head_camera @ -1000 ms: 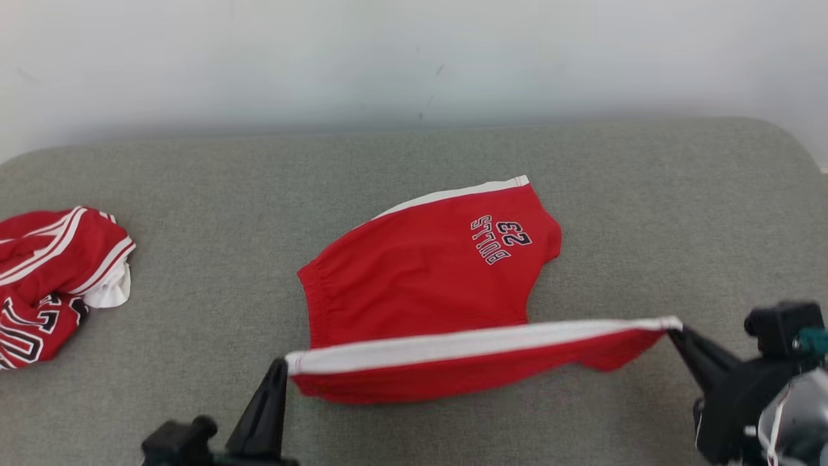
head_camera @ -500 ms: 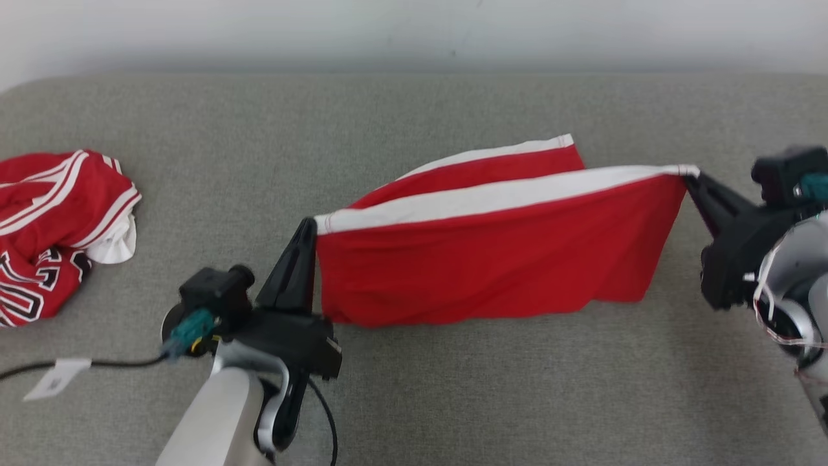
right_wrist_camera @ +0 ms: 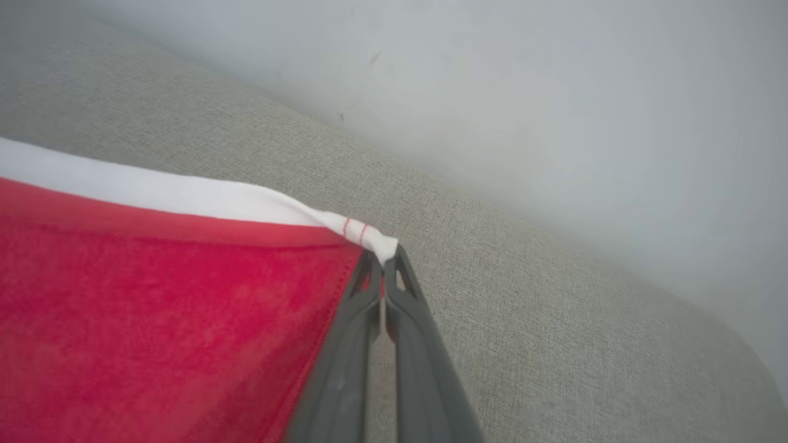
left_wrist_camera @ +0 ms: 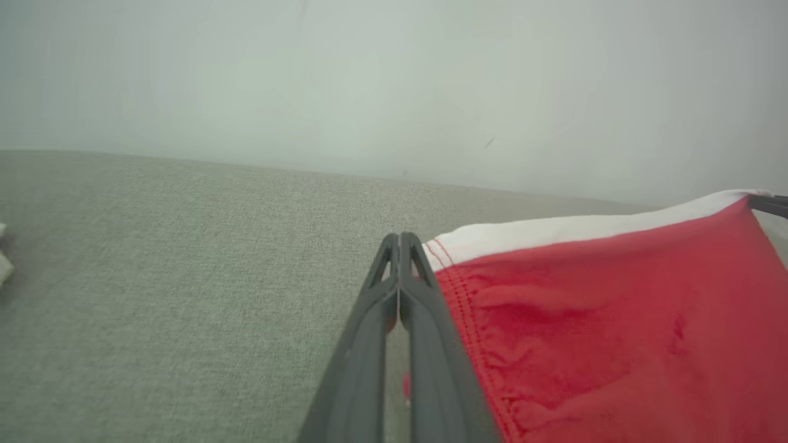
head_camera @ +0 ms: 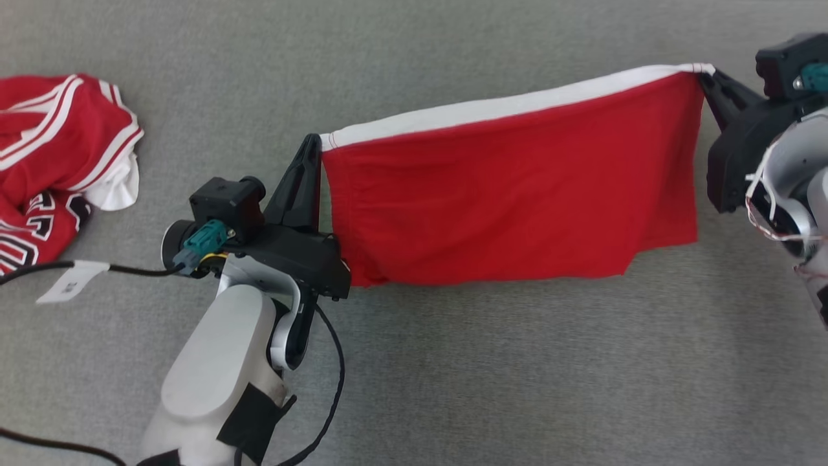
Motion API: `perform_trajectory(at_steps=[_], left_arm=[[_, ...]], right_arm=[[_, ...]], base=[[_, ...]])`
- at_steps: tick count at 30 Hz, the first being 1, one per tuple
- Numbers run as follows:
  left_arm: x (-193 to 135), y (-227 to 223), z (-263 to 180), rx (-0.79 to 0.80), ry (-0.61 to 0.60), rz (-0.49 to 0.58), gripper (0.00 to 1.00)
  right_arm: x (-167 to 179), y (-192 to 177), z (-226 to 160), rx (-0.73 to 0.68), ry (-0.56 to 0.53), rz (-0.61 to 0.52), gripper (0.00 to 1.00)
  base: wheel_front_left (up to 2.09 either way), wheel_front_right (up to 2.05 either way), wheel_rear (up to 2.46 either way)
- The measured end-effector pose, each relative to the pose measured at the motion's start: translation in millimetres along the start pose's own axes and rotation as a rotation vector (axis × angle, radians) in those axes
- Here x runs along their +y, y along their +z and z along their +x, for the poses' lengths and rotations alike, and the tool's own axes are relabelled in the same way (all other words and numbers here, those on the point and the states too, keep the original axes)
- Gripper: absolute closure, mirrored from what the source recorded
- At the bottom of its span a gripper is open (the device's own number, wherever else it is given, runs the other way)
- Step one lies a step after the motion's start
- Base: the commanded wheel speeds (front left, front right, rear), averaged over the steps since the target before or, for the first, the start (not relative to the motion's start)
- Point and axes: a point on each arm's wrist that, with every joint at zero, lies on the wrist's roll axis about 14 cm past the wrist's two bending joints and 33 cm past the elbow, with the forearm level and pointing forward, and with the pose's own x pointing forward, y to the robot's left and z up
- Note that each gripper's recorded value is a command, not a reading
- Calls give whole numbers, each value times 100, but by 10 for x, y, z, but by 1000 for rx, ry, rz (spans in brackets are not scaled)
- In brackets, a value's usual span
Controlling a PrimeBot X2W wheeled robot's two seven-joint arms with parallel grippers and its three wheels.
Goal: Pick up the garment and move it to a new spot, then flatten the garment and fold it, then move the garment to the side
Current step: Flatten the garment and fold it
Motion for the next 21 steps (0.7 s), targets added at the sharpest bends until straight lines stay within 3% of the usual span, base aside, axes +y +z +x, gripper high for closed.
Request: perform_trajectory(at_steps=[5,6,7,8,15,16,17,21], left_arm=[[121,-132,-5,33,26,13,100],[139,-148,-10,36,28,14,76],[157,-170,-21,41,31,15,13],[181,-194,-35,47,37,13,0],[232,-204,-110,43,44,11,0],[237,-185,-117,36,45,13,0],[244,-171,-126,32,46,15,0],[260,-37,-164,-9,57,24,0]], right_arm=[[95,-9,279,8,23,-11,100],[129,-4,328,7,30,-13,100],[155,-11,374,11,35,-15,100],[178,-14,416,13,39,-16,100],[267,-41,632,29,51,-26,100],[272,-29,656,24,50,-24,66],[266,-31,677,24,47,-23,0],[254,-48,729,26,33,0,0]], base=[[0,0,0],[0,0,0],[0,0,0],[0,0,0],[0,0,0],[0,0,0],[0,0,0],[0,0,0]])
